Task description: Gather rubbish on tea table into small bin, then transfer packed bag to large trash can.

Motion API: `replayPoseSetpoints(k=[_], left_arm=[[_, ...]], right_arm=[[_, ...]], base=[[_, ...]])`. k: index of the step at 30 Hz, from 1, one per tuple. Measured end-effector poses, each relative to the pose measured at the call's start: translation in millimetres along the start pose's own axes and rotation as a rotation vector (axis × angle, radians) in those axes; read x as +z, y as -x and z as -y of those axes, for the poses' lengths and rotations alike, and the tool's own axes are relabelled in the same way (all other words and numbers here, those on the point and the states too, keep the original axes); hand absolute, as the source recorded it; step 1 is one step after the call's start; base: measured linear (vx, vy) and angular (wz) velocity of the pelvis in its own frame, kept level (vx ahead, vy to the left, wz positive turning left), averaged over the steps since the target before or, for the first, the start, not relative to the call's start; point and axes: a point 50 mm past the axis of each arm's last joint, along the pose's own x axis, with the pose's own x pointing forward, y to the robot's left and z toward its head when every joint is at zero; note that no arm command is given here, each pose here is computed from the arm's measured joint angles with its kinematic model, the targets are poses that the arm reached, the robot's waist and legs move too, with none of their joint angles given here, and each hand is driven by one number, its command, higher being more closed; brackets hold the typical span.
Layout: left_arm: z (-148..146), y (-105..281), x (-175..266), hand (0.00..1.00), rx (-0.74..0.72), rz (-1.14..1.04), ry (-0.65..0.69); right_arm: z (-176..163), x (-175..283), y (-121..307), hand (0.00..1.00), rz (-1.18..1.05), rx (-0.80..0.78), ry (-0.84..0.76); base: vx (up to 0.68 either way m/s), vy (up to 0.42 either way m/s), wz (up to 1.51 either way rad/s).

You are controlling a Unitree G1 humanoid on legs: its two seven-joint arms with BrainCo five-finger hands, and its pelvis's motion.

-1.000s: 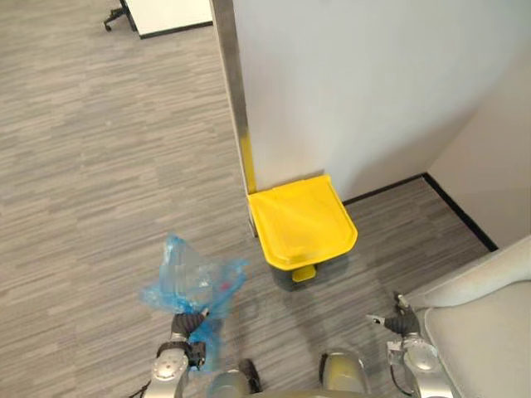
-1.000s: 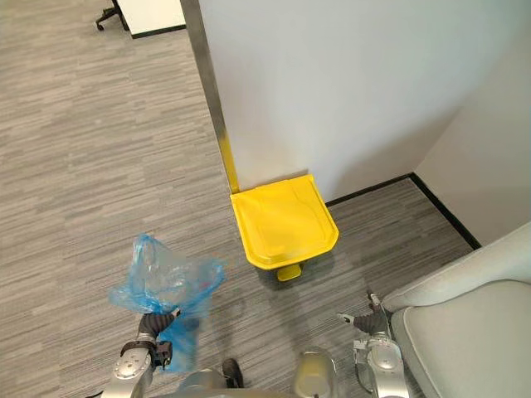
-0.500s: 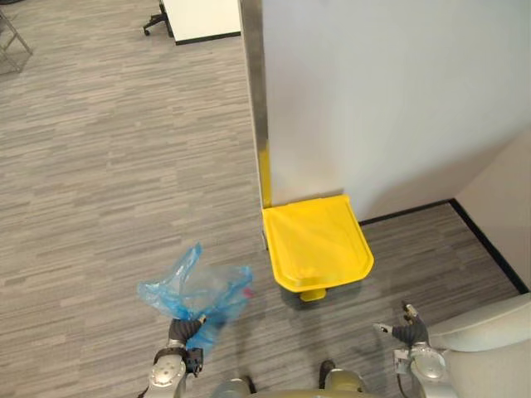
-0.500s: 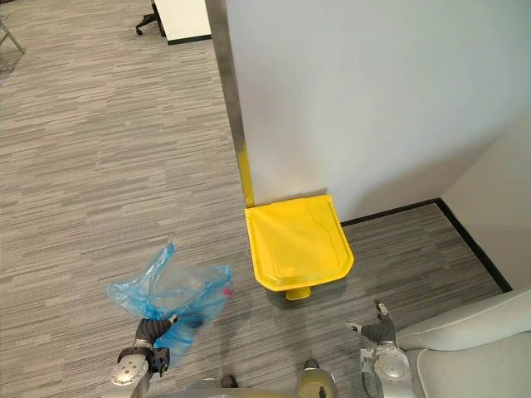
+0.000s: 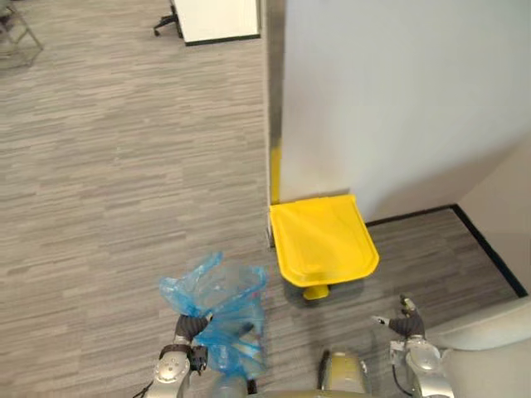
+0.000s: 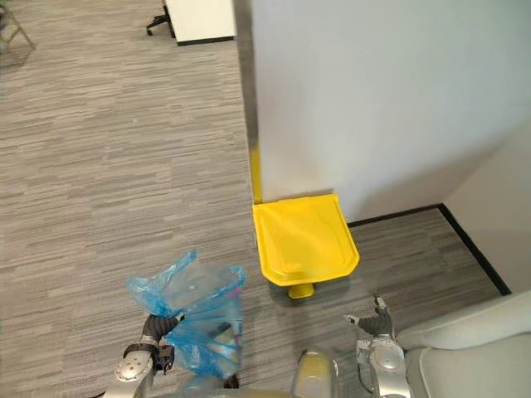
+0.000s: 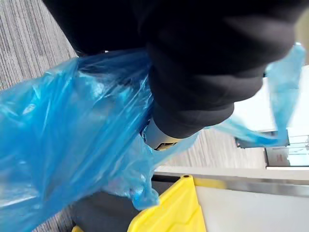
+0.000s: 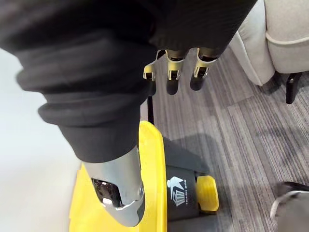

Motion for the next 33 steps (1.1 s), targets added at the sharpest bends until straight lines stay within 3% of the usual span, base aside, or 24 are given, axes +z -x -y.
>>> replayPoseSetpoints(k=[8,15,20,25,33], left_arm=[[6,-16,24,1.00,0.015,0.067,0.014],[15,-21,43,1.00,-0.025,0.137,0.008],[15,-20,41,1.00,-0.031,0.131,0.007],[16,-14,33,1.00,-0.053,0.126,0.004],[29,-10,36,1.00,-0.101,0.146,0.021]], right_arm=[[40,-7,3,0.00,-0.027,-0.116,-0.038],[37,18,-9,0.00,0.044,-0.113,-0.086],[6,46,-18,0.00,0.125,-0.003,-0.033],[-37,109,-27,0.00,0.315,0.144,0.086],[-25,252,-30,0.00,0.683,0.073,0.241]], base=[[0.33,-0.243,0.60],[0.31,-0.136,0.23],[-0.05,0.053,0.24],[-0.18,0.019,0.31],[-0.05,-0.030,0.21]])
